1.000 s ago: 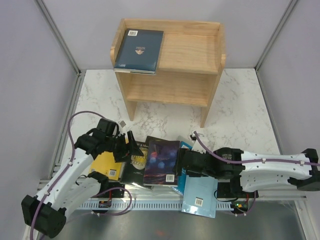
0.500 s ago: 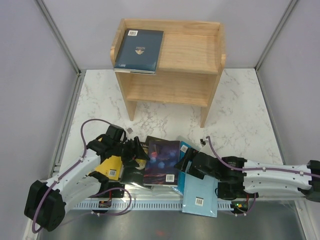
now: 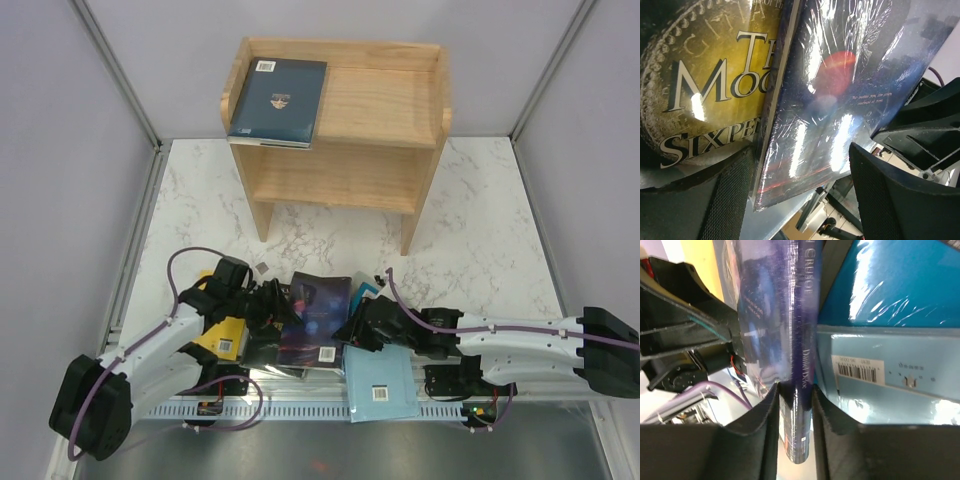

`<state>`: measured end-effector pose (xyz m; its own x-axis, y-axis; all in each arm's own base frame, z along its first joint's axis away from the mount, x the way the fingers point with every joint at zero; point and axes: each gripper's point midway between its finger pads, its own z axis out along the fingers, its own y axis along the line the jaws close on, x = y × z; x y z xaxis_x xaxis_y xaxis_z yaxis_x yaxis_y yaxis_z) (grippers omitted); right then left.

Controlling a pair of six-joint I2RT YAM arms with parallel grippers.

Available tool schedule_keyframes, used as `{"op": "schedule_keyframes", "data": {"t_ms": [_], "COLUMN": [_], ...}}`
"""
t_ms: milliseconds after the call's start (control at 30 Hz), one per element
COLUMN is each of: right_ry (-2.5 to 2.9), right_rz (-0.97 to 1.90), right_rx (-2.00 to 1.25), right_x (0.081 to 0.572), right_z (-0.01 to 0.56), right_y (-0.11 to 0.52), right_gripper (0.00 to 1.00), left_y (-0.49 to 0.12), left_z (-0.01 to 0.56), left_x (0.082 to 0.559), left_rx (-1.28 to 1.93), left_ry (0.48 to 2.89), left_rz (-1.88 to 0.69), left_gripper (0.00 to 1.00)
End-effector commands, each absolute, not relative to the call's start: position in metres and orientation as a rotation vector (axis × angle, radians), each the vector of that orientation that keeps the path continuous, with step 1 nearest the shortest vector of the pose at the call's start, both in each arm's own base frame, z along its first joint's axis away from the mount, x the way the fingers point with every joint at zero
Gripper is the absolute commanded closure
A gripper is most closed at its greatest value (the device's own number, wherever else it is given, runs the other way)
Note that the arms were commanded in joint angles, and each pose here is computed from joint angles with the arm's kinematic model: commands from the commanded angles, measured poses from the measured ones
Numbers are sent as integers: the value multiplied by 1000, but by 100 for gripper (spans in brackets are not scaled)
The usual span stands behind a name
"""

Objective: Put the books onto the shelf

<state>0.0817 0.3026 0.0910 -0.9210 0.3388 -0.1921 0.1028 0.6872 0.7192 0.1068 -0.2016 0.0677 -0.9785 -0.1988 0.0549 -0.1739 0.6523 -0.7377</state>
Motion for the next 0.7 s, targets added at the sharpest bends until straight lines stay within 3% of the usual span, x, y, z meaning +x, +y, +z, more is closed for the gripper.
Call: {"op": "schedule_keyframes", "data": {"t_ms": [0,233,300,433,667], "right_ry": [2582,2561,2544,2513,2536], "right_rz": [1090,1156,1189,1218,1204], "right_rx": [338,273,254,170,119], "right_x": [84,86,88,91,92], "right_z": [89,116,129,147,145], "right_y": [307,330,339,355,371], "right_gripper": [73,87,86,77,79], "left_y": [-215,-224,-226,-229,-233], "left_z": [87,119,132,157,182], "left_x": [108,111,111,113,116], "left_rx": [-302,-271,-248,-212,-174], "left_ry": [2753,2651,2616,2538,2469], "left_rz": [-1418,-1552,-1586,-1651,-1698], "left_gripper": [22,22,22,21,21]}}
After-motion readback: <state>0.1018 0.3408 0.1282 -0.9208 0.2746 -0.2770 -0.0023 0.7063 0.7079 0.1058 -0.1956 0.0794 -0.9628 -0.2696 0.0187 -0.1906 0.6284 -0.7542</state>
